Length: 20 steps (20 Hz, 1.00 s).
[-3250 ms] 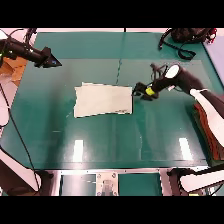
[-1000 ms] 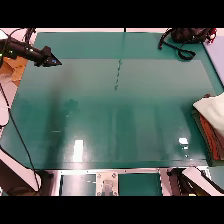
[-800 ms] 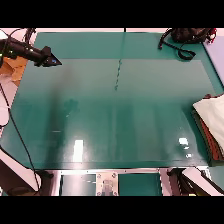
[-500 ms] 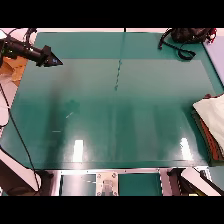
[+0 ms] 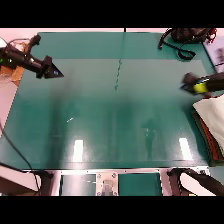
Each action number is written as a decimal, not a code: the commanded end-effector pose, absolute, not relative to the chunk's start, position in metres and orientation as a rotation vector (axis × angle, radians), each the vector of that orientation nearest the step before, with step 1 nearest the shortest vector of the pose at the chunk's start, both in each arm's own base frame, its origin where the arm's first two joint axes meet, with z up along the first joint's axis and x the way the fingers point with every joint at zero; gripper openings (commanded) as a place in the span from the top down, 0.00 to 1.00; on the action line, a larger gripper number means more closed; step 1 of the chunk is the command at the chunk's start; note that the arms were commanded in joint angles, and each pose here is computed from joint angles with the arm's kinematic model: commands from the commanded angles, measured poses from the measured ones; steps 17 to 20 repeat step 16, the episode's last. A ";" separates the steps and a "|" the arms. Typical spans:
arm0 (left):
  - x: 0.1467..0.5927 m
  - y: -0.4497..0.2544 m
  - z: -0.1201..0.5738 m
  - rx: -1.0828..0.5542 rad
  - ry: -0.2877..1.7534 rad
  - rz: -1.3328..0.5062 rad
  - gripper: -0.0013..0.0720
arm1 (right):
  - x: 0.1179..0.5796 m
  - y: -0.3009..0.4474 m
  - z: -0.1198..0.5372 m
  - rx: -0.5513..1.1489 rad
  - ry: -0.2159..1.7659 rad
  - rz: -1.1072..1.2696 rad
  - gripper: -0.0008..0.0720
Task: Fold the shirts.
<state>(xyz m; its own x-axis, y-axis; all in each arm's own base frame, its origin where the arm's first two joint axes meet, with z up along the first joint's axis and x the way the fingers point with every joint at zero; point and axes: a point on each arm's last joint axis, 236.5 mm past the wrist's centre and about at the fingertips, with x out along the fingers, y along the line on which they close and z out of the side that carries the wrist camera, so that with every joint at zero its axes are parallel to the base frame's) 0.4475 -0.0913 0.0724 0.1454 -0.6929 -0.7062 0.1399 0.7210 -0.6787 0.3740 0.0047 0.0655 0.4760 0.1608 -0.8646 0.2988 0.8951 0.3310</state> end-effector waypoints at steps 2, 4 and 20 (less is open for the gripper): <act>0.395 -0.084 0.021 -0.315 1.344 -0.444 0.96 | 0.354 0.100 0.004 0.346 1.149 0.110 0.97; 0.384 -0.085 0.010 -0.205 1.335 -0.400 0.96 | 0.352 0.106 -0.005 0.338 1.172 0.119 0.97; 0.368 -0.105 0.005 -0.112 1.380 -0.435 0.95 | 0.352 0.105 -0.006 0.338 1.177 0.117 0.97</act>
